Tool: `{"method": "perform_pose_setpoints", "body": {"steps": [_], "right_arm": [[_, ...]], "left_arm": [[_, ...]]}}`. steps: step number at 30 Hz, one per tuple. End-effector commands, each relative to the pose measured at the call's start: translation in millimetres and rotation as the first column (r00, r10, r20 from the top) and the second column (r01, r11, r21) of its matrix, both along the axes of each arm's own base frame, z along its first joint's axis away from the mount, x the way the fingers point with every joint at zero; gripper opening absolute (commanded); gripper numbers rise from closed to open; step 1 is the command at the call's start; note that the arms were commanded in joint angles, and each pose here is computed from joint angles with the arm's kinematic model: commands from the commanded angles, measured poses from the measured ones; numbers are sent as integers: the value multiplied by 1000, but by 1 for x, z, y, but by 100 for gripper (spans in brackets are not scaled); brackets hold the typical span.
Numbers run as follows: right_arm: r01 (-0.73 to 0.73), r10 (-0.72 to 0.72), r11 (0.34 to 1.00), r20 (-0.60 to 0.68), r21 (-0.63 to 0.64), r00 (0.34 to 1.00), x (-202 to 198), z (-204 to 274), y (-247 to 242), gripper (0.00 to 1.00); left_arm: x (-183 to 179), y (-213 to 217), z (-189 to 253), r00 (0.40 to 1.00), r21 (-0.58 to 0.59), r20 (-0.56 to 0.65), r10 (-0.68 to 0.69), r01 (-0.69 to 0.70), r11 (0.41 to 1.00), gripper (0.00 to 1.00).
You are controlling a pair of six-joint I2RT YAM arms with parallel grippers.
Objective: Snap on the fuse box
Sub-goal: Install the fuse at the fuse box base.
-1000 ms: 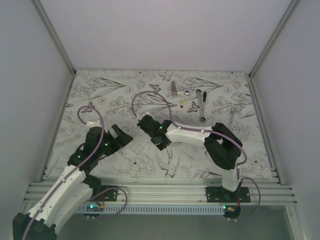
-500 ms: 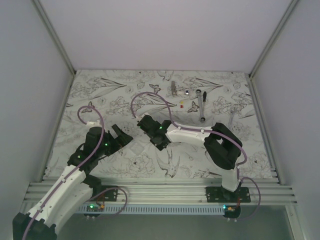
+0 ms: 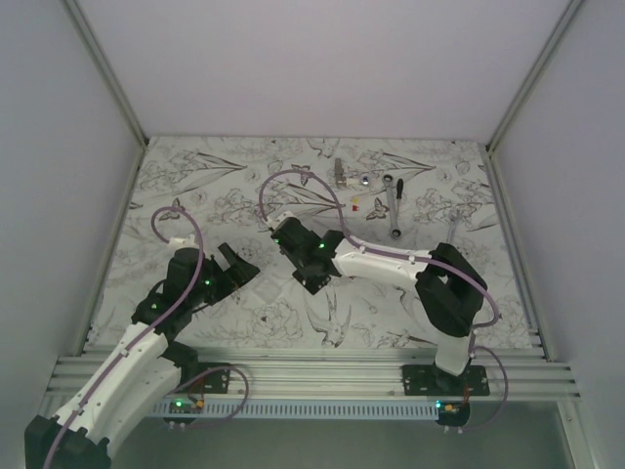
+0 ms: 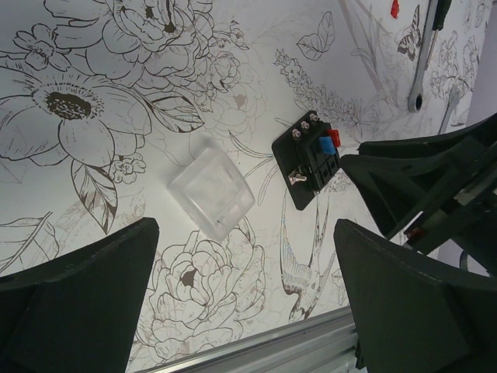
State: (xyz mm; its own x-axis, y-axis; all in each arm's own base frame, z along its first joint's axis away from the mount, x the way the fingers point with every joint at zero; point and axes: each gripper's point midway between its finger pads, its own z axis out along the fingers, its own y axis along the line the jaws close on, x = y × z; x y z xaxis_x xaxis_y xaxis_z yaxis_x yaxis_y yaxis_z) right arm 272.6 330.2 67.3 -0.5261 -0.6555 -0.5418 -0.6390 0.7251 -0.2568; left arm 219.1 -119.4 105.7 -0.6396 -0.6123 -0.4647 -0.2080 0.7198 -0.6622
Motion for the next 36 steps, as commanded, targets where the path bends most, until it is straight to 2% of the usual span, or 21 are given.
{"method": "perform_pose_setpoints", "body": {"steps": [1,13,29,36], "right_arm": [[20,-20,995,-9,99,1000,6,14,6,32],[10,-2,994,-71,112,997,11,-6,5,21],[12,-4,996,-95,85,995,13,-23,2,19],[14,-6,997,-101,77,995,11,-27,0,12]], "left_arm": [[-5,0,-7,999,-1,-31,-9,9,1000,100],[-5,-1,-9,999,0,-41,-19,19,1000,100],[-5,-2,-9,999,-2,-44,-23,23,1000,100],[-5,-3,-9,999,-4,-41,-25,25,1000,100]]}}
